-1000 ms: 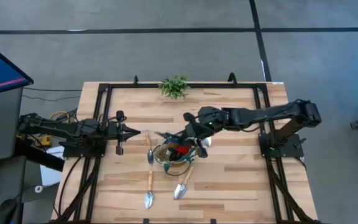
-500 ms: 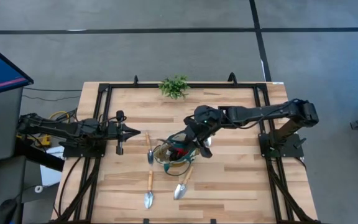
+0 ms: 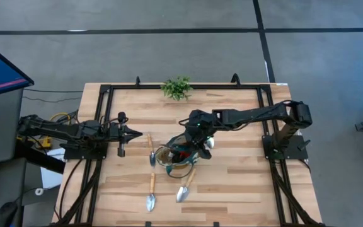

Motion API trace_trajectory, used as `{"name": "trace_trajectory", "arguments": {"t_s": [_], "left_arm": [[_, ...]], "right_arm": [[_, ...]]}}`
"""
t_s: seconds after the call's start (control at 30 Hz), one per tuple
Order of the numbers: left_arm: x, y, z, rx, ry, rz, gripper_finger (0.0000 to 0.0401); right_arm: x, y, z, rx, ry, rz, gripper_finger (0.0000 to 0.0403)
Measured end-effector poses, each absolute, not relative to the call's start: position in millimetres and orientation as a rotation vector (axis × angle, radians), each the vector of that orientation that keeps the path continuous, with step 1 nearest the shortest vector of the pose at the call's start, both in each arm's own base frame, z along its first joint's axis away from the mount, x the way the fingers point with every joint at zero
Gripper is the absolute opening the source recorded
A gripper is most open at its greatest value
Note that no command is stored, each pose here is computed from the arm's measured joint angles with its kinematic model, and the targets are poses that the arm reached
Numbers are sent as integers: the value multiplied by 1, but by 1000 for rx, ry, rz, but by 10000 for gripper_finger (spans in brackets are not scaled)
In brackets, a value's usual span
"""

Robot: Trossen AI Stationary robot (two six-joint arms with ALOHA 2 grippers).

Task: Pick & Place Garden tools in Gardening bag
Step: Put the shear scissors into the gardening bag

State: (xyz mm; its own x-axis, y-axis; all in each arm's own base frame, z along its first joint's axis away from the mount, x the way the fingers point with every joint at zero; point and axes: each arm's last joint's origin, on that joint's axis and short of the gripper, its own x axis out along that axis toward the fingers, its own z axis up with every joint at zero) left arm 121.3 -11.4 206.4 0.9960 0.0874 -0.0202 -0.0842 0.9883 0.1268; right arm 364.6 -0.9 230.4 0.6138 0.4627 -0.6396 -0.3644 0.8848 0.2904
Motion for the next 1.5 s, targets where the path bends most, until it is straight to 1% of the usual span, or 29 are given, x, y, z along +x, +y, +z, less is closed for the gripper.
{"name": "trace_trajectory", "arguments": {"t_s": [0.27,0.77,0.83,1.03,1.17,1.33,1.5], "left_arm": [[121,-11,206,126,26,86,2],[121,-11,206,126,26,87,2],[121,-11,206,127,26,86,2],[121,-11,206,126,26,87,2],[121,-11,206,127,26,87,2],[121,-11,206,127,26,86,2],[121,-11,206,127,26,87,2]], "right_arm": [[358,-7,221,189,884,465,46],[356,-8,224,180,888,473,47],[356,-8,224,183,884,469,63],[357,-10,224,172,879,439,130],[358,-14,228,188,876,424,157],[362,-16,238,183,849,419,165],[365,-16,244,173,829,423,151]]}}
